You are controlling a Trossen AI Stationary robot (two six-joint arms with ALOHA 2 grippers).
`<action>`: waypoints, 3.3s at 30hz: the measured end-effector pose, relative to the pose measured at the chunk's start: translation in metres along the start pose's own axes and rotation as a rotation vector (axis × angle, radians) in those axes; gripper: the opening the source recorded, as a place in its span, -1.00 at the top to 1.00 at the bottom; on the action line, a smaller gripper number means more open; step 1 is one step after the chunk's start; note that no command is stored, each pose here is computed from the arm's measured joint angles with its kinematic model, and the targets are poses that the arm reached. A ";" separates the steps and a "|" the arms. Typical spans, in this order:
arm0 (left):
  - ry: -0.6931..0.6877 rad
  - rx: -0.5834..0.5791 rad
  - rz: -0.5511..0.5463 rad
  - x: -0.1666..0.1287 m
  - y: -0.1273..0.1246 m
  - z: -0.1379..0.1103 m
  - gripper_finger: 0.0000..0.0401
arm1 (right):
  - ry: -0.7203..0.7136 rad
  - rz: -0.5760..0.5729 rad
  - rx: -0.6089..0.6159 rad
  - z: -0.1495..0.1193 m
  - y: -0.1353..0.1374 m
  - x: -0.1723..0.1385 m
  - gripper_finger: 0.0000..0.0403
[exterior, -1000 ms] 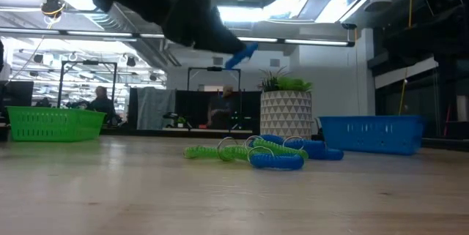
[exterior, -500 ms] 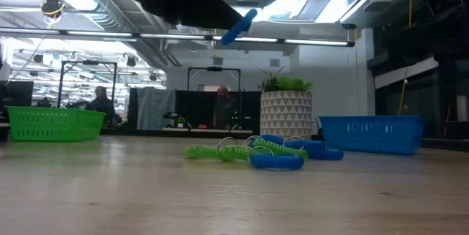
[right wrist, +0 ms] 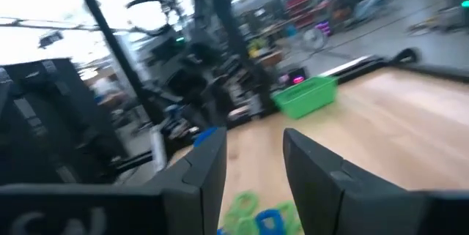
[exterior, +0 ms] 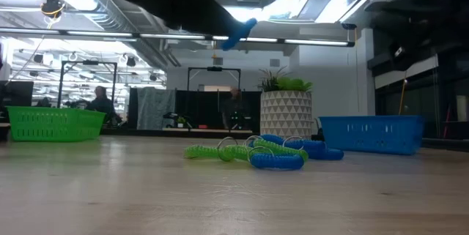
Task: Sort spring keychains
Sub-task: Put the blue spring keychain in the blue bin
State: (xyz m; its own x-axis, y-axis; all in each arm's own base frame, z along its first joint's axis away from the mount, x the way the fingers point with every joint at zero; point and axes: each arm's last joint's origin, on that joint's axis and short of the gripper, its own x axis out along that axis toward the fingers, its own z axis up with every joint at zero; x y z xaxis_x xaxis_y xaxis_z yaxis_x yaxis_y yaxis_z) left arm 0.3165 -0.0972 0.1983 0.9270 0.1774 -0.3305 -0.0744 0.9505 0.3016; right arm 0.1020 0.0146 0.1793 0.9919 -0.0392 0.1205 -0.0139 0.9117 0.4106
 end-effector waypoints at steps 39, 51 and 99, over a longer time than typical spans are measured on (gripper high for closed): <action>0.104 -0.007 0.382 0.011 0.016 -0.014 0.89 | 0.390 -0.250 -0.180 -0.014 0.076 0.172 0.33; 0.096 -0.036 0.383 0.009 0.013 -0.014 0.89 | 0.390 -0.372 -0.179 -0.030 0.073 0.214 0.33; 0.074 -0.080 0.303 0.005 0.003 -0.012 0.56 | 0.412 -0.413 -0.196 -0.033 0.058 0.220 0.94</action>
State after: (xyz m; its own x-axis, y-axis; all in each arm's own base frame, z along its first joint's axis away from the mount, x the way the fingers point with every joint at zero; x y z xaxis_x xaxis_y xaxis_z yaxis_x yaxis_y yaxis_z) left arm 0.3165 -0.0908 0.1864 0.8293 0.4705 -0.3014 -0.3741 0.8682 0.3260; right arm 0.3240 0.0724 0.1996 0.8781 -0.2797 -0.3882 0.3668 0.9145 0.1708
